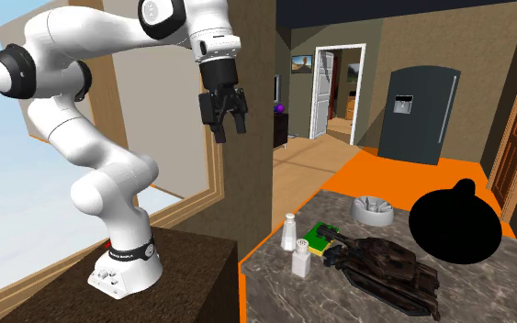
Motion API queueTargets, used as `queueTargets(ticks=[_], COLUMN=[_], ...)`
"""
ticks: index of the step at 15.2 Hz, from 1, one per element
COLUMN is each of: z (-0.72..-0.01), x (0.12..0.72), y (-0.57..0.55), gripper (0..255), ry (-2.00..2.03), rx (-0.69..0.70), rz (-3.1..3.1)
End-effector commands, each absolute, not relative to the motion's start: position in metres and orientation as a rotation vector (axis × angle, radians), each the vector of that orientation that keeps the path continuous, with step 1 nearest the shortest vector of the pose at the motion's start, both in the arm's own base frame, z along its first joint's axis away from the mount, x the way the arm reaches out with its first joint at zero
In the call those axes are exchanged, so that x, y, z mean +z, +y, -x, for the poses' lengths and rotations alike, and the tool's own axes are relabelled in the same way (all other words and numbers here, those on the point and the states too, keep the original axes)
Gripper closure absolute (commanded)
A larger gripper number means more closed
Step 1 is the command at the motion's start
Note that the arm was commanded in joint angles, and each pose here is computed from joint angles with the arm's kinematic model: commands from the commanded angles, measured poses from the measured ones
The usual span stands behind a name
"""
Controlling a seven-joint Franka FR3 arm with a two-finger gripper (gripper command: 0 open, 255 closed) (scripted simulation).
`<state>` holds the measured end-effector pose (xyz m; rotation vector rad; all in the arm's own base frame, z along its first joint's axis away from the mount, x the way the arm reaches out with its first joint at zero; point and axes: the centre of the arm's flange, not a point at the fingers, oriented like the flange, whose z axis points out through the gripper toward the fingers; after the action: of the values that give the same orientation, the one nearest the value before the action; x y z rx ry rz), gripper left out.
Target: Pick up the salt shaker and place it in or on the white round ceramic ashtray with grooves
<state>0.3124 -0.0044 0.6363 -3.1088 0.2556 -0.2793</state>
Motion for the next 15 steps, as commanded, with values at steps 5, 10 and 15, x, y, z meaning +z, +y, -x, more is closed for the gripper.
queueTargets(ticks=[5, 10, 15], z=[-0.325, -0.342, -0.362], x=[0.590, 0.533, 0.476], y=[0.016, 0.041, 0.067], gripper=[0, 0, 0], ry=[0.293, 0.339, 0.384], rx=[-0.300, -0.326, -0.352], rz=[3.091, 3.068, 3.043])
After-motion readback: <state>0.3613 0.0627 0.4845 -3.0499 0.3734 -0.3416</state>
